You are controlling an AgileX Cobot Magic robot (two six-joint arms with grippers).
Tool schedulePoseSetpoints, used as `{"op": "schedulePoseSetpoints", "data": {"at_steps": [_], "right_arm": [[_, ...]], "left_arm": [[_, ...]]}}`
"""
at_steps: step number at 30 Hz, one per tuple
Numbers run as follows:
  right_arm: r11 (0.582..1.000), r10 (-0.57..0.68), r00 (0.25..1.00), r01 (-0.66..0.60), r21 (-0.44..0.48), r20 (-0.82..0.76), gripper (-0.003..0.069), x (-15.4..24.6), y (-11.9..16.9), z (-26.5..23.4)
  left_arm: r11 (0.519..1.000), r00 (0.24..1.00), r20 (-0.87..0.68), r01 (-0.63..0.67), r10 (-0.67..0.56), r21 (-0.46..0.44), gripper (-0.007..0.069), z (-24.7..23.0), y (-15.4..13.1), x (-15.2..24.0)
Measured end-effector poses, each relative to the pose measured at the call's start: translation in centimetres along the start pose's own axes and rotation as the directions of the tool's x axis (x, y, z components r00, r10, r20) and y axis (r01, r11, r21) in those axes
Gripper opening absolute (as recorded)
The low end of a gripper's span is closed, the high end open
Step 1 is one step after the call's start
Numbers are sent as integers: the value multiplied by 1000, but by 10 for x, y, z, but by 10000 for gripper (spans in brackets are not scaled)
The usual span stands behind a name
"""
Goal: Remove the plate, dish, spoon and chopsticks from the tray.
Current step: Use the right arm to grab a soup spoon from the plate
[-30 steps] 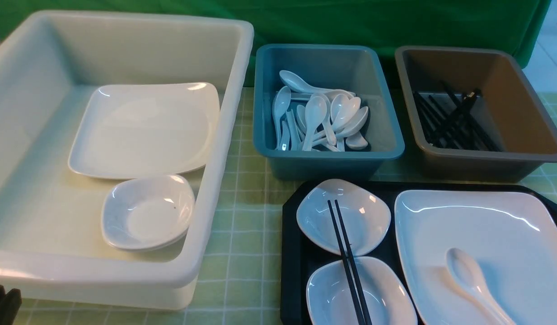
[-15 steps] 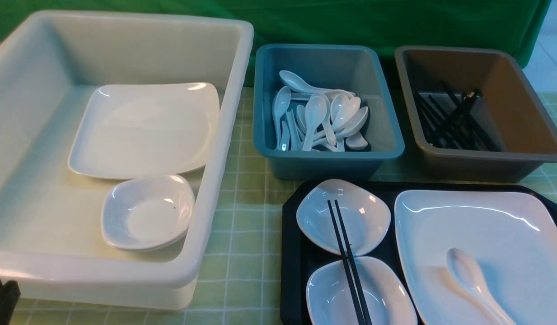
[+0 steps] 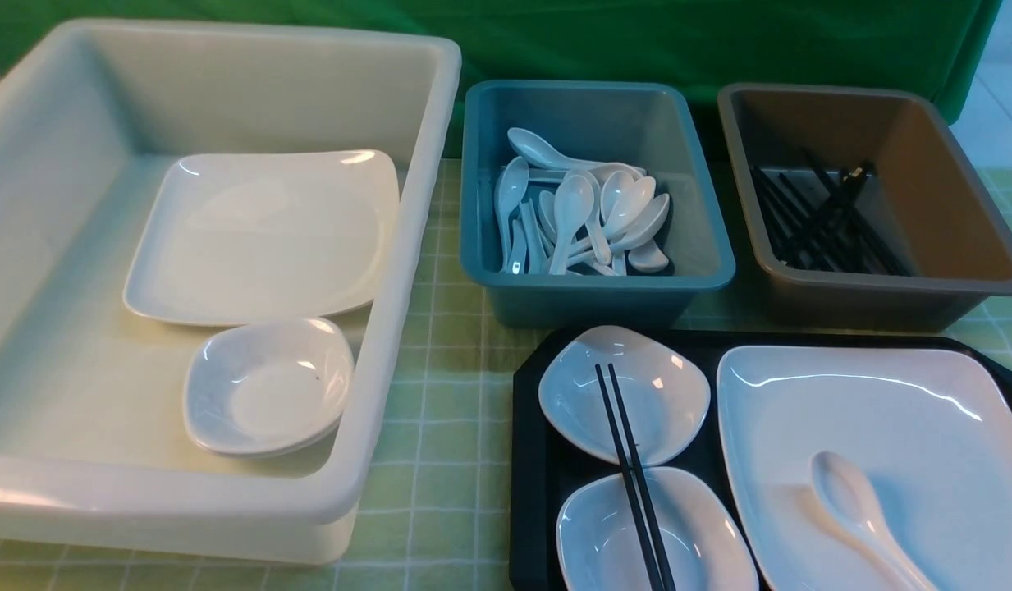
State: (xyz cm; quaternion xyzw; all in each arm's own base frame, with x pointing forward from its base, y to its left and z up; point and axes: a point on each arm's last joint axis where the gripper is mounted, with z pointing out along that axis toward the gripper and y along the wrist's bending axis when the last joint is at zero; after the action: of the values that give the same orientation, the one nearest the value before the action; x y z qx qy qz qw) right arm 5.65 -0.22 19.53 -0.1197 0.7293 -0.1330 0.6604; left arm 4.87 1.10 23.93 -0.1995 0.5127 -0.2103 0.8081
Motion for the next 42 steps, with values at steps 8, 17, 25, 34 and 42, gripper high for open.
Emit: {"op": "schedulePoseSetpoints", "data": {"at_steps": [8,17,25,34,42], "right_arm": [[795,595,754,-604,-62,278,242,-23,-11,-4],[466,842,322,-839,-281,433,242,-40,-25,-13],[696,713,690,-677,-237,123,41,-109,-33,-24],[835,86,763,-406,-372,-641,-1,-171,-2,29],[814,-262,640,-256,-522,-722,-4,-168,59,75]], "left_arm": [[989,985,146,76,-94,127,-10,4,-30,-43],[988,925,-347,-144,153,51,-18,47,-98,-109],[936,410,-890,-347,199,49,-20,103,-85,-59],[954,122,-977,-265,174,137,-20,138,-73,-2],[942,6,-952,-149,305,300,-20,138,-116,21]]}}
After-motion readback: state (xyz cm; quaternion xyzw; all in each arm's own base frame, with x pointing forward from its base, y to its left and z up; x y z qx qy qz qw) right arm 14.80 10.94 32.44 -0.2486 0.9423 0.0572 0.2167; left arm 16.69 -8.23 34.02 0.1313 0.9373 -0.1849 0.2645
